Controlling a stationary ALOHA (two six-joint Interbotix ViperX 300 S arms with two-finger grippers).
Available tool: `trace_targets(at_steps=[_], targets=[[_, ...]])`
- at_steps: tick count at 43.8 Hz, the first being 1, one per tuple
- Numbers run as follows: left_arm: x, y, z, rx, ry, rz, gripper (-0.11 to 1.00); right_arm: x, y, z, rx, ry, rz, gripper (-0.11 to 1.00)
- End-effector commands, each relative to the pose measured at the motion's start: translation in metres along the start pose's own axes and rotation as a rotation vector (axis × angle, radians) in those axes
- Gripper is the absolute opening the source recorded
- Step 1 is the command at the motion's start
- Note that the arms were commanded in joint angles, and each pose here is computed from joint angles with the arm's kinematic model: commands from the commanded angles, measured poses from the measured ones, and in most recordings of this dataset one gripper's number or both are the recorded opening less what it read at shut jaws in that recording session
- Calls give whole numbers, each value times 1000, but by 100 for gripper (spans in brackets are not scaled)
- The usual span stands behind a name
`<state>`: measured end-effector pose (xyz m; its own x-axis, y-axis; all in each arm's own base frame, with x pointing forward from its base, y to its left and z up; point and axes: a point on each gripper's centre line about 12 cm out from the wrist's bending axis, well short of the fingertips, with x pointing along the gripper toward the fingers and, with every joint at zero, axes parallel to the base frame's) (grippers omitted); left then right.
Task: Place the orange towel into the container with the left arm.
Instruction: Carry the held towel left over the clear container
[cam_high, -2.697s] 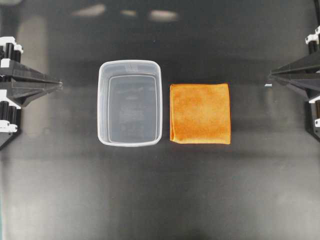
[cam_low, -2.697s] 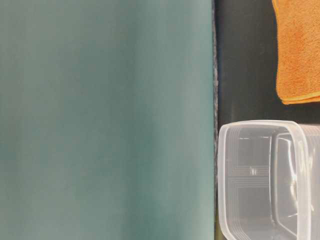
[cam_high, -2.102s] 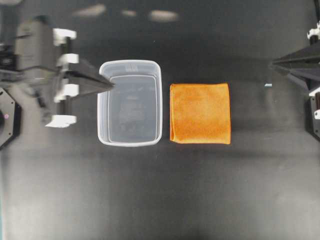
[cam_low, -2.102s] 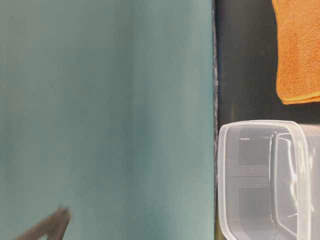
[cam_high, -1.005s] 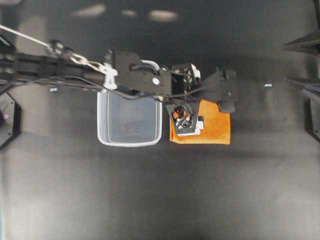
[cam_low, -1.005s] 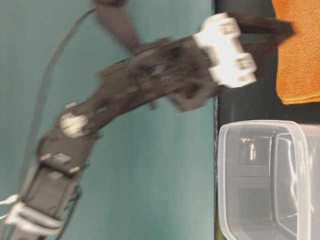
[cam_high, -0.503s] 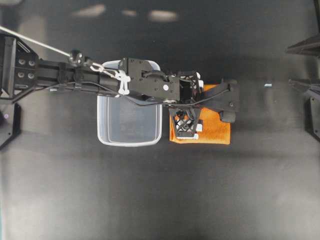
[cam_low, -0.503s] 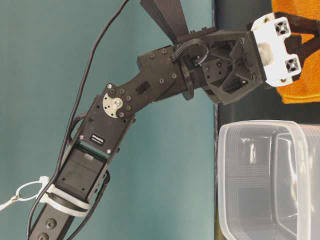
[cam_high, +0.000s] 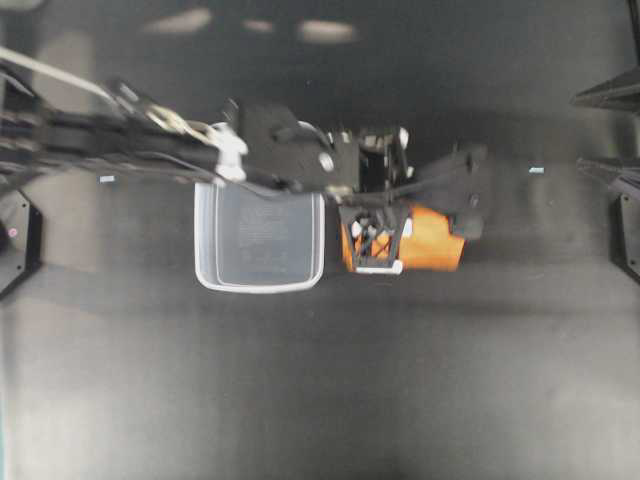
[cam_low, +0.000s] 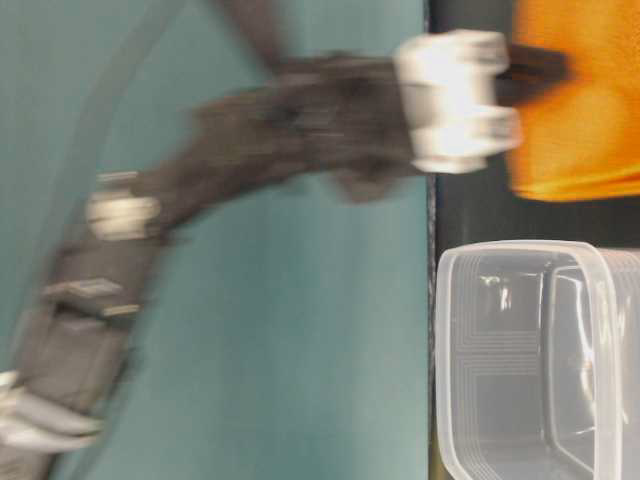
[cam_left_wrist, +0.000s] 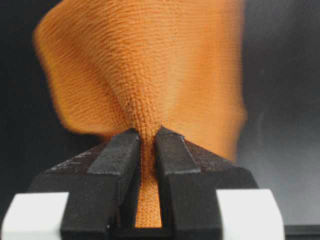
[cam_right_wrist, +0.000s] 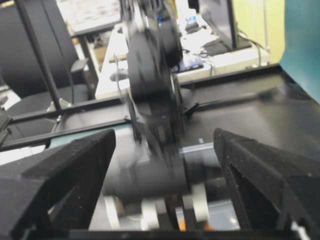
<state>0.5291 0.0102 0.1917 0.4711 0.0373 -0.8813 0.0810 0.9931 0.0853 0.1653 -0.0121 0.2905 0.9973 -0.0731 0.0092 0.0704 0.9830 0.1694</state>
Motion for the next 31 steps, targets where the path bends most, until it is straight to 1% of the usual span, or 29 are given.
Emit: trace_targets(at_steps=[1, 3, 6, 8, 11, 14, 15, 18, 21, 26, 31], targets=[[-73, 0, 19, 1, -72, 8, 6, 1, 0, 3, 0, -10, -2, 77], [-99, 1, 19, -1, -86, 10, 6, 1, 0, 3, 0, -8, -2, 77], [-126, 2, 16, -4, -97, 14, 6, 1, 0, 3, 0, -7, -2, 77], [-139, 3, 10, -5, -96, 13, 6, 1, 0, 2, 0, -7, -2, 77], [-152, 5, -5, -12, -72, 15, 6, 1, 0, 2, -2, -5, -3, 77], [-153, 7, -23, -21, -38, 16, 6, 1, 0, 2, -2, -2, -3, 77], [-152, 9, -34, -29, -18, 17, 6, 2, 0, 1, -2, -2, -3, 77], [-148, 11, -56, -50, 9, 19, 6, 2, -1, 1, 0, -3, -8, 77], [-144, 11, -75, -51, 10, 21, 6, 2, -1, 1, 3, -3, -9, 77], [-135, 10, -99, -43, -6, 25, 6, 2, -2, 0, 3, 0, -10, 77], [-116, 11, -131, -54, 18, 28, 6, 2, -2, -1, 6, 1, -10, 77]])
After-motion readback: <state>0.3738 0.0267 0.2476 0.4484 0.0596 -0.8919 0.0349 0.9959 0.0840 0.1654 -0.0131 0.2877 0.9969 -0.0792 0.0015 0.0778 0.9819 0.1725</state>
